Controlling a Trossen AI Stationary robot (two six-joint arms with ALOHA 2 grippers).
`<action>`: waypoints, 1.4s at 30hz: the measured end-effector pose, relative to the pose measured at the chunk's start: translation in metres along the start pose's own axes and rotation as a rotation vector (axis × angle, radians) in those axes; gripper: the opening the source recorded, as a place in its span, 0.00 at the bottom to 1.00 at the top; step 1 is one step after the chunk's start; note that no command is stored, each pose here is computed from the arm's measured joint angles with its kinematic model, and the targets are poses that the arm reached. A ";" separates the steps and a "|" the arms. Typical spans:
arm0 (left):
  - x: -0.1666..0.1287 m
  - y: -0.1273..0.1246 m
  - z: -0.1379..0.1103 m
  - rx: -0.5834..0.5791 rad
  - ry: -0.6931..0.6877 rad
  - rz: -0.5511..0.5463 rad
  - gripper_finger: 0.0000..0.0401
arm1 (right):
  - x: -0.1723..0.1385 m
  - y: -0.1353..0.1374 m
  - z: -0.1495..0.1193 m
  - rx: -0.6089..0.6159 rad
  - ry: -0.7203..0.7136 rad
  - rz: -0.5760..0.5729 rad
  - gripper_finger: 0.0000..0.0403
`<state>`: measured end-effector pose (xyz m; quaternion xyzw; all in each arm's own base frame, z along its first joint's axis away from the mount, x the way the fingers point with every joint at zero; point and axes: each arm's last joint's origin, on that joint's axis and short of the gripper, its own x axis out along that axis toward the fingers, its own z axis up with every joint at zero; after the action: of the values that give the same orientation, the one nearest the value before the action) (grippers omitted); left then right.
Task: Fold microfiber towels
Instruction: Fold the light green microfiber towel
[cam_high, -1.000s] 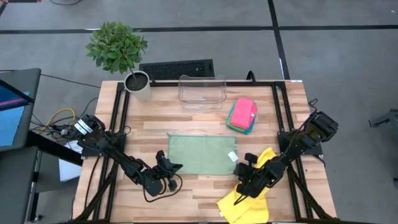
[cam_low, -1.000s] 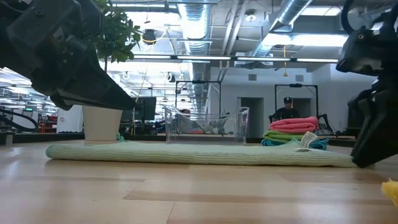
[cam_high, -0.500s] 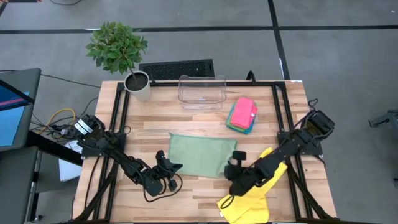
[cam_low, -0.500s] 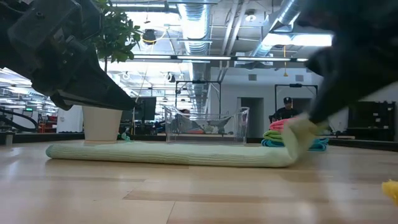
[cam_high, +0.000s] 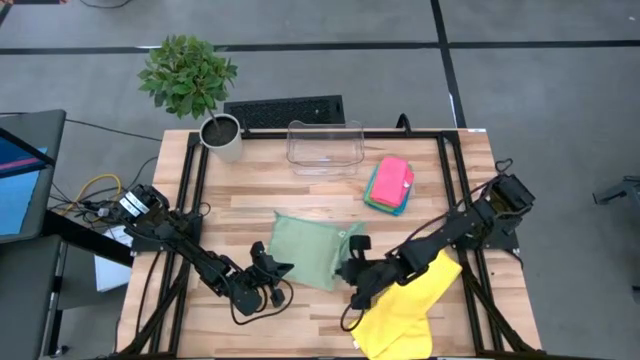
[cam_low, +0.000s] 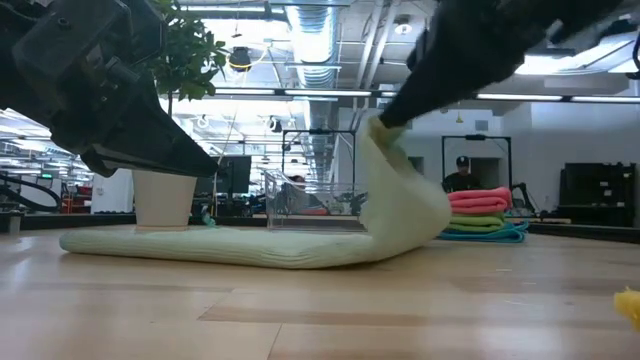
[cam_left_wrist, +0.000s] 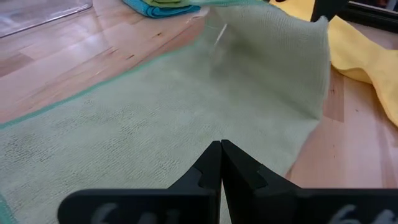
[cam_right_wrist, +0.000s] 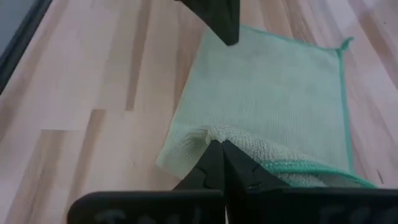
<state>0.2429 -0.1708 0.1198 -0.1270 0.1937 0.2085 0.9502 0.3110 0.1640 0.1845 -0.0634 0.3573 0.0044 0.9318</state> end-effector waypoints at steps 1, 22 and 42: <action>0.000 0.000 0.000 0.002 0.000 0.000 0.00 | 0.001 -0.001 0.001 -0.003 -0.005 0.003 0.03; 0.000 0.004 -0.003 -0.004 -0.006 0.025 0.00 | 0.066 0.027 0.019 -0.154 -0.032 0.116 0.03; 0.000 0.005 -0.004 0.002 -0.002 0.031 0.00 | 0.101 0.007 0.029 -0.148 -0.049 0.173 0.03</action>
<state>0.2393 -0.1675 0.1158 -0.1227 0.1952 0.2229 0.9472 0.4046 0.1708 0.1378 -0.1009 0.3372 0.1125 0.9292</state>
